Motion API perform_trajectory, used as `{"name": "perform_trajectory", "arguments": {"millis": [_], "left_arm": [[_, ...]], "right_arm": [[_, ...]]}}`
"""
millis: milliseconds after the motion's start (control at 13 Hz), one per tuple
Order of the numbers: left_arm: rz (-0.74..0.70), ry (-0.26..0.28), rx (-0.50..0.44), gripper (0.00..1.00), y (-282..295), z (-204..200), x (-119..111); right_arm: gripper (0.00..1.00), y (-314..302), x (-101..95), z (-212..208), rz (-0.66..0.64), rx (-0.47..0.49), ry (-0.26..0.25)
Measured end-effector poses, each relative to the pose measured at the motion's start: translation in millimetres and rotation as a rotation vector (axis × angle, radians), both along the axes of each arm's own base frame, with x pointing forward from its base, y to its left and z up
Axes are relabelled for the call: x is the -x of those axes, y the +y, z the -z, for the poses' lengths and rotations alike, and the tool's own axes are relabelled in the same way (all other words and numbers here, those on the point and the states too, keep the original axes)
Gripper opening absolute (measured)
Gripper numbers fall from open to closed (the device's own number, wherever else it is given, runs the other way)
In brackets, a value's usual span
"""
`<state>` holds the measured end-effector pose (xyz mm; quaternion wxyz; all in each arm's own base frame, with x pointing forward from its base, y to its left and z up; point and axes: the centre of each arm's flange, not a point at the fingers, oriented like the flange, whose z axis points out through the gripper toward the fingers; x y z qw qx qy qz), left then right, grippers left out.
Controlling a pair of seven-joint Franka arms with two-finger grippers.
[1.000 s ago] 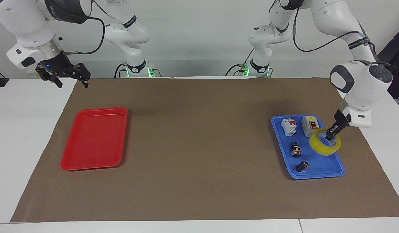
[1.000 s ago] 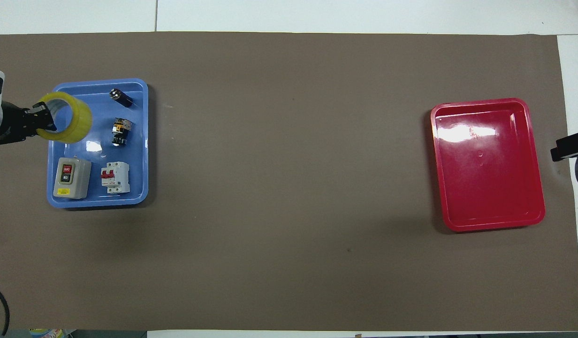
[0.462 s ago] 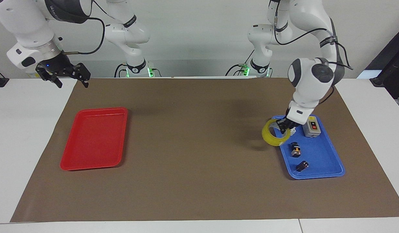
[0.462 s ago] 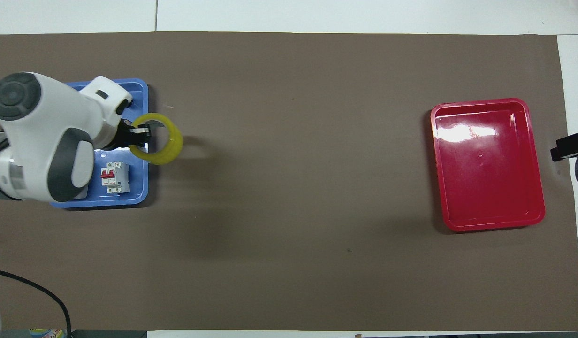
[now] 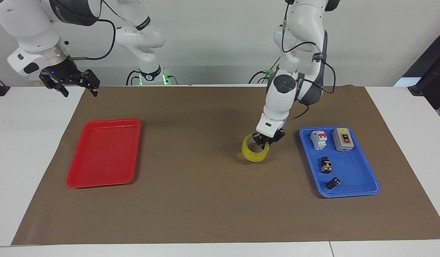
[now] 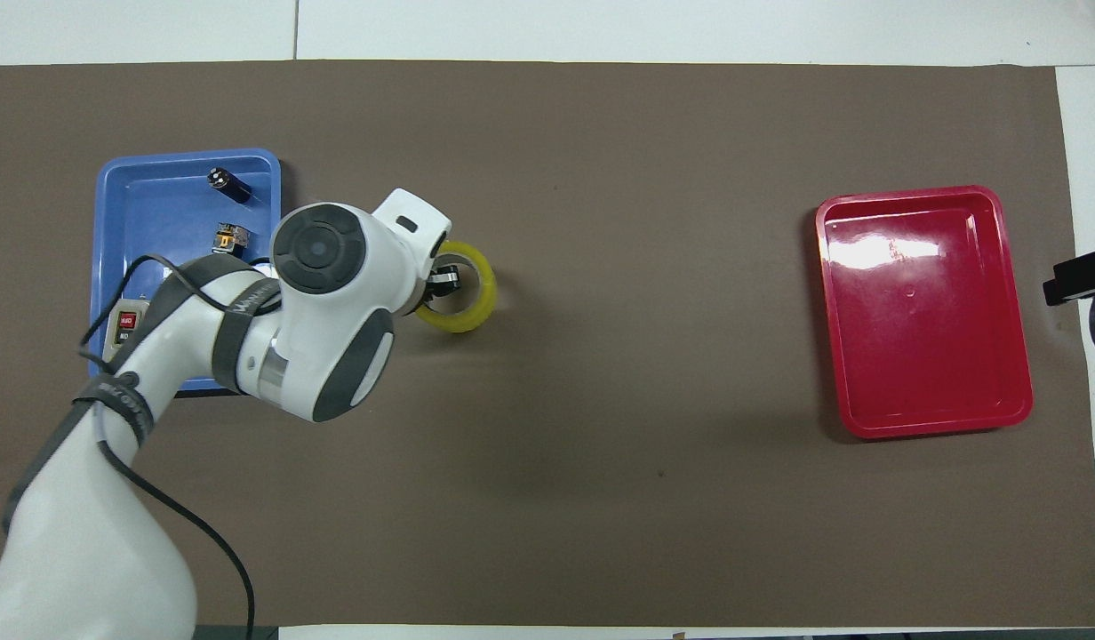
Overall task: Place and move tape with both arms
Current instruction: 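Carry the tape with the left gripper and set it on the table center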
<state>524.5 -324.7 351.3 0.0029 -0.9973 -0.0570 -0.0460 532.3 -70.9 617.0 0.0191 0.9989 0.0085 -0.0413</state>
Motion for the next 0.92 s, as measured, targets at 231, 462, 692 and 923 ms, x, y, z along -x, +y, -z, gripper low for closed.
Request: {"name": "perform_trajectory", "arguments": {"millis": [231, 462, 692, 923], "left_arm": [[-0.010, -0.051, -0.039, 0.21, -65.7, 15.7, 15.5], [0.025, -0.068, -0.027, 0.21, -107.2, 22.8, 17.6], [0.039, -0.061, -0.033, 0.21, -117.3, 33.6, 20.6], [0.037, -0.062, -0.033, 0.28, -116.6, 33.2, 19.5]], "right_arm": [[1.00, 0.0, 0.0, 0.0, 0.000, 0.000, 0.000], [1.00, 0.0, 0.0, 0.0, 0.000, 0.000, 0.000], [1.00, 0.0, 0.0, 0.0, 0.000, 0.000, 0.000], [1.00, 0.0, 0.0, 0.0, 0.000, 0.000, 0.000]]}}
